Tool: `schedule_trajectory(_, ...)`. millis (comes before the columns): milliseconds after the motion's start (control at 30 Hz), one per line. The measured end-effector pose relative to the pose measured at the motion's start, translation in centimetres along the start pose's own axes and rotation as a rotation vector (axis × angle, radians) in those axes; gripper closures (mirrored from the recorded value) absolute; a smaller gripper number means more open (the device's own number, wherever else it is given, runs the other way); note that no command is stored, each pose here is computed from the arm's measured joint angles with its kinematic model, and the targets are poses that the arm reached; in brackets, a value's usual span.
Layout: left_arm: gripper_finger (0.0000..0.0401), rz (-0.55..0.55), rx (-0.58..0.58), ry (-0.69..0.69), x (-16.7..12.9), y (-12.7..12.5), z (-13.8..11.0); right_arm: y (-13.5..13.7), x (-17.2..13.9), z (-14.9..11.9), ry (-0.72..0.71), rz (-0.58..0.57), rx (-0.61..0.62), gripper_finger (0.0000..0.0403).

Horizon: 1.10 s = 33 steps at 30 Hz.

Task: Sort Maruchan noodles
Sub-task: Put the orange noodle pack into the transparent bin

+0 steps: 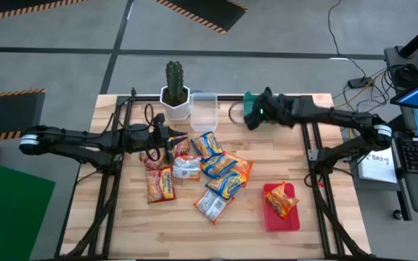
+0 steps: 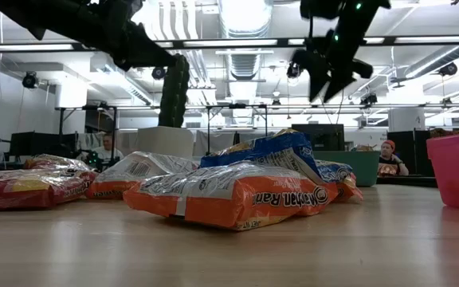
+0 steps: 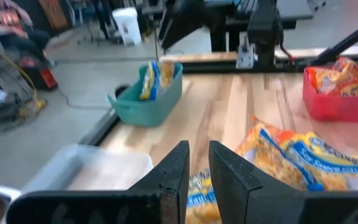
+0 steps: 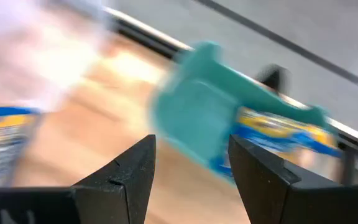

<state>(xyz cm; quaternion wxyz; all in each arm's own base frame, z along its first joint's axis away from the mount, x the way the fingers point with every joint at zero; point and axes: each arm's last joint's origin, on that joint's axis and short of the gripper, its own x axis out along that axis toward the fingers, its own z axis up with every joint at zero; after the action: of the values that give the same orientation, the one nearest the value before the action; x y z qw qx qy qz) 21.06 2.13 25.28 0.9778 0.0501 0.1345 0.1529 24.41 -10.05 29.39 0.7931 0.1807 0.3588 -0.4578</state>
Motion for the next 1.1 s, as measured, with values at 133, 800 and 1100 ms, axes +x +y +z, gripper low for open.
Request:
schedule_trajectory(133,0.0356,-0.005,-0.042,0.044,0.0,0.0,-0.4,3.2,-0.5,-2.7,-0.116,0.170,-0.064,0.0212)
schedule_trajectory(800,0.0356,-0.002,-0.137,0.082,1.5,-0.5,-1.3,7.2,2.5,-11.1,-0.281,0.614,-0.234,0.0212)
schedule_trajectory(1100,0.0345,-0.207,-0.149,0.289,3.6,-1.9,-4.1,7.2,2.5,-11.1,-0.293,0.612,-0.269,0.0212)
